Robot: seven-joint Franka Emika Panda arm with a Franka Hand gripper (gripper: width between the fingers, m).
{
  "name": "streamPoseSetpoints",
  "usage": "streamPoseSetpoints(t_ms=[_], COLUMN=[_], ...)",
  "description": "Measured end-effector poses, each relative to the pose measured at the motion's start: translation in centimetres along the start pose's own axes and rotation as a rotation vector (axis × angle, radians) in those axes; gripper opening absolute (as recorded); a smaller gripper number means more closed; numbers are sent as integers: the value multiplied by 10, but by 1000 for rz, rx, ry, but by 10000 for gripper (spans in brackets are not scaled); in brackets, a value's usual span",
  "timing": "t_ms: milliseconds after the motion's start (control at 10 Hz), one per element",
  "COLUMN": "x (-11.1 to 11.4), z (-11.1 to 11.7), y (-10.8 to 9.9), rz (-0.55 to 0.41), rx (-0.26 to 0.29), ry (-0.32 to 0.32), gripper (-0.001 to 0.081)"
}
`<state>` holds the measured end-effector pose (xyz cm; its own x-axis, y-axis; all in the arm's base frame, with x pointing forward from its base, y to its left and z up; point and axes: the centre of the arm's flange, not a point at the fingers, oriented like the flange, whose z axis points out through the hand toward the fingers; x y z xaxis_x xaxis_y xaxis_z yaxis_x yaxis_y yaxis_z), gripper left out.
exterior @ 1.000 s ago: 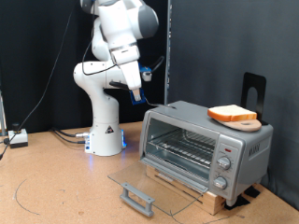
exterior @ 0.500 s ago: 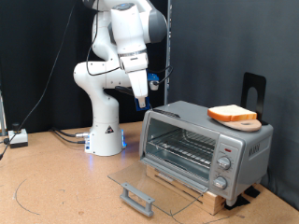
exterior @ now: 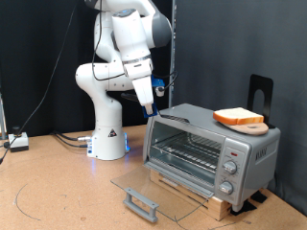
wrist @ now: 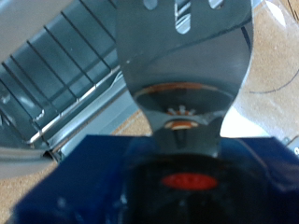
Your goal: Make a piece of toast with the oven
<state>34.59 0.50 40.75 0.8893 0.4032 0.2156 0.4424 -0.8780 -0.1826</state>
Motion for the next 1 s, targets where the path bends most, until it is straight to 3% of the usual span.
streamPoseSetpoints(t_ms=[1000], x=[31], z=[25], y=[-40], rz=[-45], rx=[3], ry=[56], gripper=[410])
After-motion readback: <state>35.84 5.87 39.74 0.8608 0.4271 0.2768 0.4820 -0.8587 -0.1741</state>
